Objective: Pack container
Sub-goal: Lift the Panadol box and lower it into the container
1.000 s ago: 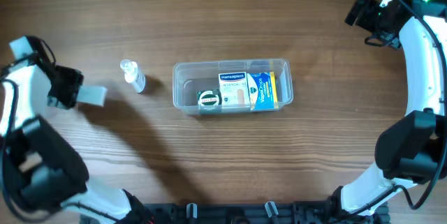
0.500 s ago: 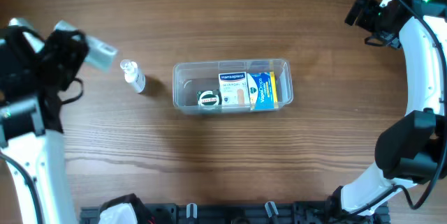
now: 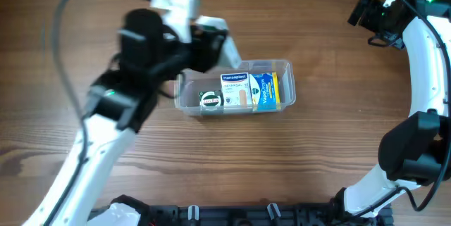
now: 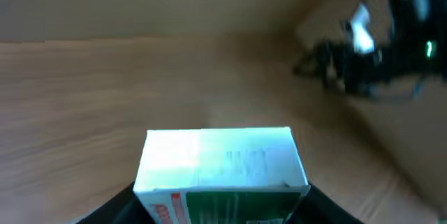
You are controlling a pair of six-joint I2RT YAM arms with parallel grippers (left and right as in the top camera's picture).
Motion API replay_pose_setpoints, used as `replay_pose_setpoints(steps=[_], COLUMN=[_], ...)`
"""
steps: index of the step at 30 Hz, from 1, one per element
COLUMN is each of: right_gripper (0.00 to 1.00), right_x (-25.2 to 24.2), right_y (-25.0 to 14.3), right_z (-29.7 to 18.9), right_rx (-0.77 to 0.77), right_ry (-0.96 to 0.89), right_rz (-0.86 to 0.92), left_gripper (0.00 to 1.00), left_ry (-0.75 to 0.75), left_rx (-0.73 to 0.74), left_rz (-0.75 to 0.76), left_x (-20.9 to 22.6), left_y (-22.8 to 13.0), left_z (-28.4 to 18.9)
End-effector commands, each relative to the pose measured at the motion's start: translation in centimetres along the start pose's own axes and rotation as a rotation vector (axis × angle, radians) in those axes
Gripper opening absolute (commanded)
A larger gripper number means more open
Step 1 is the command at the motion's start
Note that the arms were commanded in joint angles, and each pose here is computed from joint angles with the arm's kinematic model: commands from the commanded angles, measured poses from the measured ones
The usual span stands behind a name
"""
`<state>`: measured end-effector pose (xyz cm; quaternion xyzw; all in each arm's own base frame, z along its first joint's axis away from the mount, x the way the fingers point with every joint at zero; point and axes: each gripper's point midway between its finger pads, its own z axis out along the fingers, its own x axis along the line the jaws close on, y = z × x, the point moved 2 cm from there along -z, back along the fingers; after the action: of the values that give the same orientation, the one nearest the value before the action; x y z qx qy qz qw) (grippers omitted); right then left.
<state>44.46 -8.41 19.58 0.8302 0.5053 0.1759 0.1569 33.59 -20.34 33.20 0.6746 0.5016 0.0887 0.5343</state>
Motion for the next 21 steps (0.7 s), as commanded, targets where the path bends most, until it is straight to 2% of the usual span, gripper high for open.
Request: replay_pose_setpoints(steps=[1,4,7,9,14,21], right_gripper=[1.00,1.00,1.00,1.00,1.00,1.00], right_x=[0.5,0.5,0.5,0.5,0.5,0.5], right_y=[0.8,0.8,0.8,0.8,0.8,0.8], right_z=[-1.5,-1.5,-1.5,-1.5,-1.5,-1.5], right_rx=[-0.041,-0.042,-0.041,-0.042,-0.041,-0.041], right_ry=[0.019,0.019,0.019,0.019,0.019,0.019], right_rz=[0.005,0.005,0.005,0.004,0.005,0.005], left_gripper=[0.55,0.55,0.53,0.51,0.49,0.49], left_ry=[-0.093,-0.132,-0.143,-0.128,0.060,0.052], left_rx=[0.086,0.172,0.232,0.254,0.309,0.388], left_rz=[0.207,0.327,0.385,0.427,0.530,0.610], left_x=[-3.0,-3.9,-3.8,-3.4,-0.1,0.5], left_y=[-2.7,-5.9,-8.1,-8.8,-9.4,-11.2], left_z=[4.3,8.0,9.8,10.4,10.1,10.2])
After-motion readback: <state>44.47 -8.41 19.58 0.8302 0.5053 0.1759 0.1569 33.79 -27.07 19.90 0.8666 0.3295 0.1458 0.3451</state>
